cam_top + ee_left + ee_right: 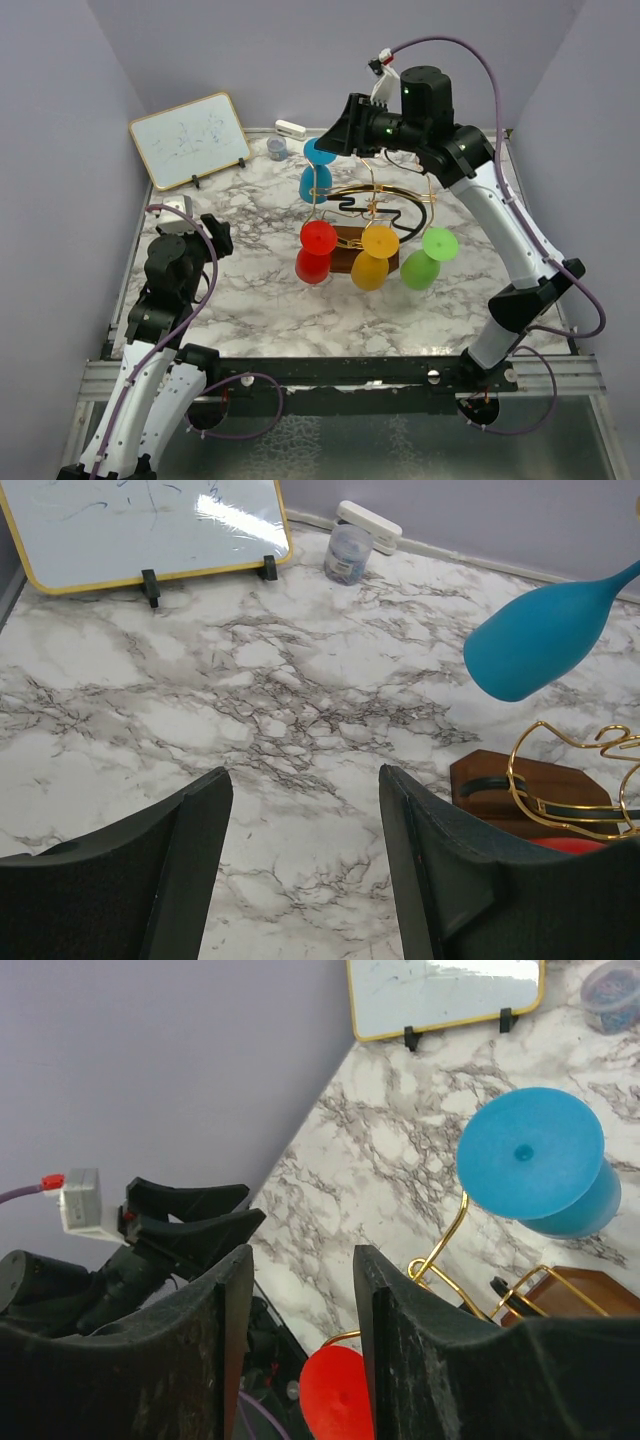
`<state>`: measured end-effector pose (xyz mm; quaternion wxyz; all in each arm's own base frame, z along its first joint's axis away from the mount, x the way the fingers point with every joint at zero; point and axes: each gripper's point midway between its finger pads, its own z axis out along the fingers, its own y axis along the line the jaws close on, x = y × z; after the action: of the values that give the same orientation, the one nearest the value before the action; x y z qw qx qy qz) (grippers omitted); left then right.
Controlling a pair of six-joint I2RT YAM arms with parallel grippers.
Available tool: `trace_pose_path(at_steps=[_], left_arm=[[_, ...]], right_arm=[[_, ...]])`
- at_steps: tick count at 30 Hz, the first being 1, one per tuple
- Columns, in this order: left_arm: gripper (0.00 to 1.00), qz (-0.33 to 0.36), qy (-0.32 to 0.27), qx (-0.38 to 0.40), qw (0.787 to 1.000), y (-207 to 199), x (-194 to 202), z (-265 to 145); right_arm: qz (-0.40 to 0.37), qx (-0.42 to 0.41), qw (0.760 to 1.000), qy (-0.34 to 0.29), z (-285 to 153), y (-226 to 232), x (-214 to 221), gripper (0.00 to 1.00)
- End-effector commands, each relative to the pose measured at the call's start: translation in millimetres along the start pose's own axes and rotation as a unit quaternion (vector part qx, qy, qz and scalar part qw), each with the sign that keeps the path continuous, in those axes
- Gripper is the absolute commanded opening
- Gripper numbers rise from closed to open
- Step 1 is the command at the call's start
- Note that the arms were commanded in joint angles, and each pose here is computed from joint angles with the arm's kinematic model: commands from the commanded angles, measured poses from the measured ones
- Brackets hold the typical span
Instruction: Take the wine glass off the wine glass rack
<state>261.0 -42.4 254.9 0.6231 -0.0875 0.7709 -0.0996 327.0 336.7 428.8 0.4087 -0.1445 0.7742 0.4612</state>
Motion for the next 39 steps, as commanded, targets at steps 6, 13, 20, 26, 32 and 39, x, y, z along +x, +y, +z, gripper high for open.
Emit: trace_pose_path(at_steps=[6, 13, 20, 26, 32, 39], left_arm=[[0.63, -0.005, -0.004, -0.006, 1.0, 1, -3, 0], [0.63, -0.004, -0.002, -0.005, 1.0, 1, -2, 1], [0.63, -0.005, 0.0, -0.003, 1.0, 0, -1, 1], [0.63, -0.004, 0.004, -0.002, 1.0, -1, 1, 2], [0.63, -0.005, 0.005, 0.001, 1.0, -2, 1, 3], [0.63, -0.006, 0.006, 0.004, 1.0, -3, 2, 3]], right_arm=[[0.012, 0.109, 0.993, 0.052, 22, -57, 27, 0.43], [0.014, 0.196, 0.98, 0.016, 22, -88, 14, 0.44], [0.04, 0.225, 0.974, 0.007, 31, -108, 17, 0.52], [0.069, 0.215, 0.974, -0.01, 39, -115, 13, 0.55], [0.086, 0.22, 0.972, -0.005, 49, -125, 17, 0.55], [0.096, 0.226, 0.969, -0.011, 59, -135, 21, 0.55]])
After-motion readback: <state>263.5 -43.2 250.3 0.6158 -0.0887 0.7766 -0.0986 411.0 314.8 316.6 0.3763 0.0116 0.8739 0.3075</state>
